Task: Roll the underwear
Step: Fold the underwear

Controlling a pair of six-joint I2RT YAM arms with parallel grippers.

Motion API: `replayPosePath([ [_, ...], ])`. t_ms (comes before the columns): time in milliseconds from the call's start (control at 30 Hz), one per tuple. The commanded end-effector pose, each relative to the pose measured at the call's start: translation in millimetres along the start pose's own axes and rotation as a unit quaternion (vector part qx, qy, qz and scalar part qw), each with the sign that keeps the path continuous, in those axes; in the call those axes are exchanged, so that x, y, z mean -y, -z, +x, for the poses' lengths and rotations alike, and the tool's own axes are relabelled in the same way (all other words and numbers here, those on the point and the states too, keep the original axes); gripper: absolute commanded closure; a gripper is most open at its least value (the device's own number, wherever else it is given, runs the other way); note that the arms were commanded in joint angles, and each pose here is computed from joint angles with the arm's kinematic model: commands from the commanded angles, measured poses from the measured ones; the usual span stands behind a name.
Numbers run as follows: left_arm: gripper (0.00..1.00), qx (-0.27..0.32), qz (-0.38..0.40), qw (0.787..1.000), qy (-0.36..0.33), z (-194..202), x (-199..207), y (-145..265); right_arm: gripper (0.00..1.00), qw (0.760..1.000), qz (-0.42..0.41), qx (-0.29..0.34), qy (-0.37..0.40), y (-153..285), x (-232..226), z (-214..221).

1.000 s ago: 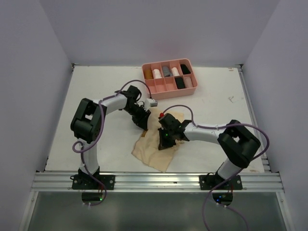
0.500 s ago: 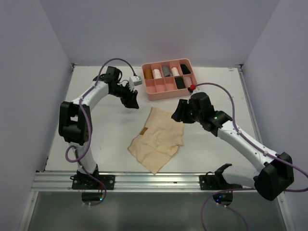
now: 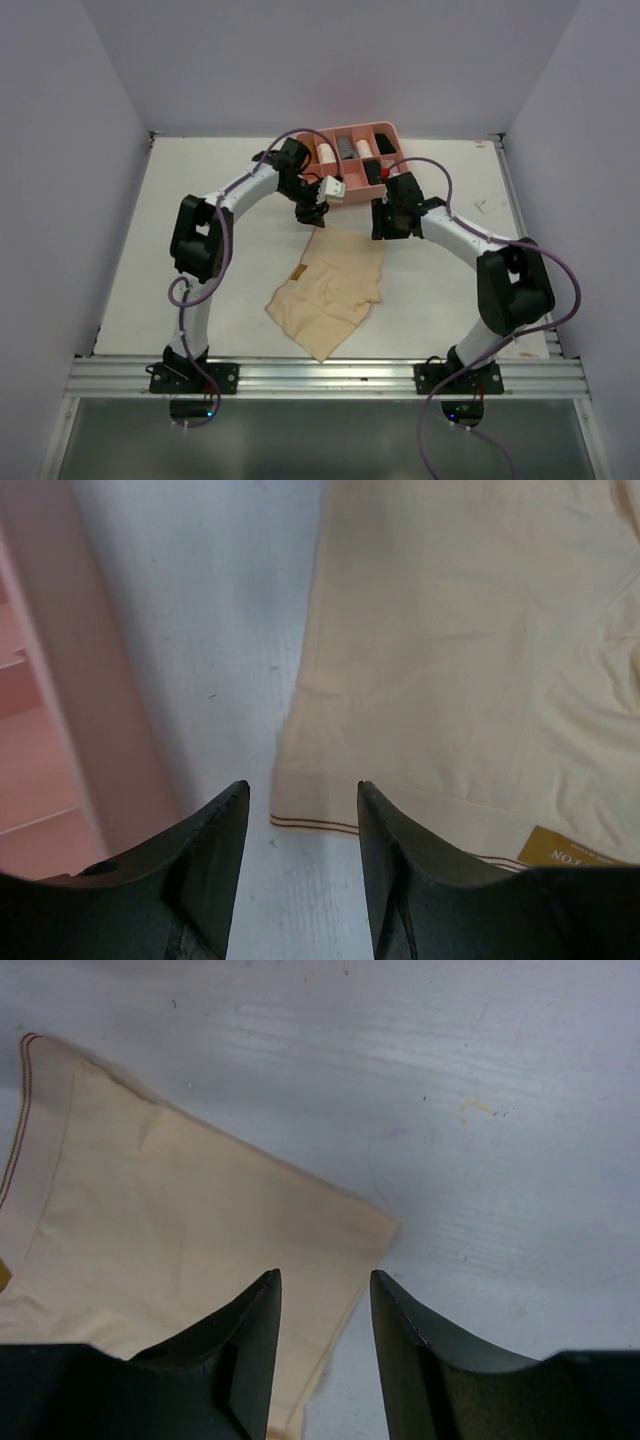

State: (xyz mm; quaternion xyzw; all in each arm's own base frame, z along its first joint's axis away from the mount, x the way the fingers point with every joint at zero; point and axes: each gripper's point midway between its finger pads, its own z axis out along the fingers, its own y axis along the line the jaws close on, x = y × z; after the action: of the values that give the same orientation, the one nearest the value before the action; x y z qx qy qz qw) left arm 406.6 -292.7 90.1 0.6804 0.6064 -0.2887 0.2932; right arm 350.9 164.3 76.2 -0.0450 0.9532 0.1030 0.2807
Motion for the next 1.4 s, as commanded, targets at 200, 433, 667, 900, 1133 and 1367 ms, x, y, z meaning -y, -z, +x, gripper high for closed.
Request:
replayPosePath([
  [200, 0.5, -0.026, 0.01, 0.997, -0.065, 21, -6, -8, 0.57, 0.997, -0.035, 0.0, 0.068, -39, 4, -32],
  [433, 0.5, -0.021, -0.002, 0.997, -0.07, 24, -19, -17, 0.62, 0.994, -0.053, -0.048, 0.081, -57, 6, -10],
  [667, 0.51, -0.028, 0.012, 0.997, -0.068, 33, -22, -28, 0.63, 0.99, -0.068, -0.069, 0.104, -57, 6, 2],
  [900, 0.54, -0.057, 0.023, 0.996, -0.059, 53, -18, -40, 0.71, 0.988, -0.057, -0.089, 0.116, -60, 14, 18],
  [1133, 0.64, -0.072, 0.035, 0.995, -0.065, 60, -9, -45, 0.91, 0.984, -0.066, -0.088, 0.143, -61, 14, 18],
  [1367, 1.0, -0.067, 0.033, 0.996, -0.054, 51, -6, -38, 1.0, 0.985, -0.062, -0.051, 0.153, -42, 10, -9],
])
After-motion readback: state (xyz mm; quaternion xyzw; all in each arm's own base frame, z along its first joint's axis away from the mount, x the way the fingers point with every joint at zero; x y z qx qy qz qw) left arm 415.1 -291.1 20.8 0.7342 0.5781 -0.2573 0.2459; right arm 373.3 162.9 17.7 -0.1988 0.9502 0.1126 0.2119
